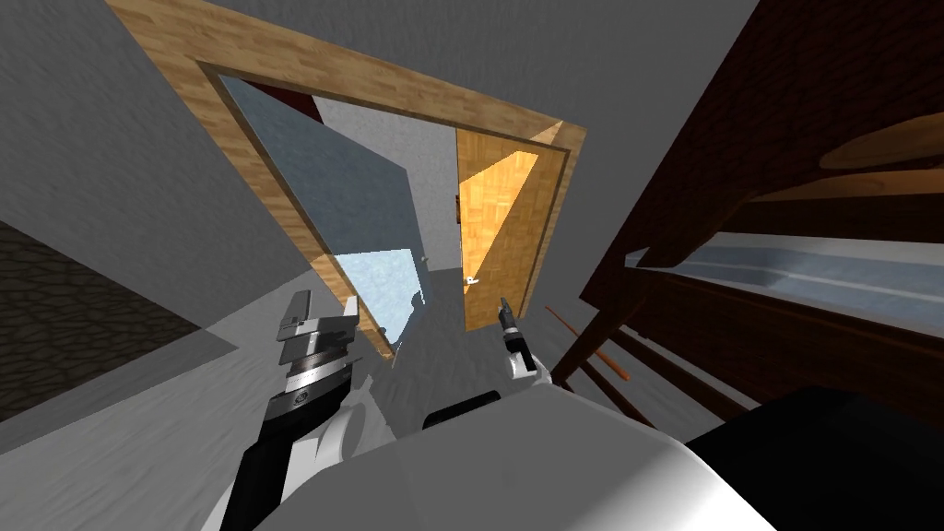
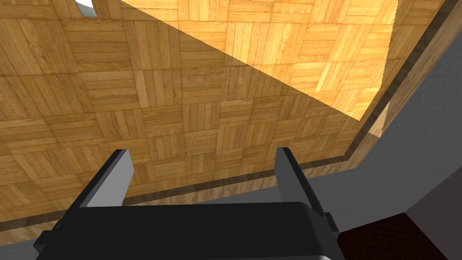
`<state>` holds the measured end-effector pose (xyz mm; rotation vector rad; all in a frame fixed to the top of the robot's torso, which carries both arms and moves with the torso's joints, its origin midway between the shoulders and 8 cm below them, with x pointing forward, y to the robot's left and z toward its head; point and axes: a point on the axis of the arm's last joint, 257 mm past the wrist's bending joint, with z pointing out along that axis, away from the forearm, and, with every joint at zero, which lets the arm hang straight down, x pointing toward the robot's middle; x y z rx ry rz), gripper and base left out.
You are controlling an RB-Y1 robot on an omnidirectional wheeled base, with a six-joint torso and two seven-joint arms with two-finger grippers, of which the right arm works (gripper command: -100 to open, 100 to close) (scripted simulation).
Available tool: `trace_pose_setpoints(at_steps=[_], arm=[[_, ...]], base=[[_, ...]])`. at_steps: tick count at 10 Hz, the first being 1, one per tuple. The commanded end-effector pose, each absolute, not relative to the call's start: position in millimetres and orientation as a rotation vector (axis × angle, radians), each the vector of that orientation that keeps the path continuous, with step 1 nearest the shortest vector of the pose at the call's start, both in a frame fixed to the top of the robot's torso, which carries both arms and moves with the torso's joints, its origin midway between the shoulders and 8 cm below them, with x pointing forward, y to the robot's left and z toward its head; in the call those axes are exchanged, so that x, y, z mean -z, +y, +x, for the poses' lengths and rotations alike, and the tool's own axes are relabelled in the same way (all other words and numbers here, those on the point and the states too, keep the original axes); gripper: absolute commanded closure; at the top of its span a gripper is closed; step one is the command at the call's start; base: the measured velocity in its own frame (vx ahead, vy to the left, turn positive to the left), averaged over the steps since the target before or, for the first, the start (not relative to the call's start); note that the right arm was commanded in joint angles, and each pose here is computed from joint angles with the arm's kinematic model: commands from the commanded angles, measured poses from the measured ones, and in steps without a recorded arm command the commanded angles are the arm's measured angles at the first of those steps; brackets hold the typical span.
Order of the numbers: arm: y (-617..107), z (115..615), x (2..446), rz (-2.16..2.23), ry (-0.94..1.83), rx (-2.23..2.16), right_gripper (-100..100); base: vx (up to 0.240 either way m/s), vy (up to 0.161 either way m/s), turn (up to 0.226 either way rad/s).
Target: Push the door open
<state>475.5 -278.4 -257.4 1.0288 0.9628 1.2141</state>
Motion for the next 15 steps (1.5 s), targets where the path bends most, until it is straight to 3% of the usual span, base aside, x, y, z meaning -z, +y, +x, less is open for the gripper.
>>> trace_pose_setpoints(at_steps=[1, 15], arm=[[-279.3, 477.1, 268.3, 1.043, 0.973, -1.206, -100], [-265.1, 483.3, 342.1, 1.166, 1.053, -1.145, -100]], base=[[0.099, -0.015, 0.073], [0.092, -0.037, 0.078]])
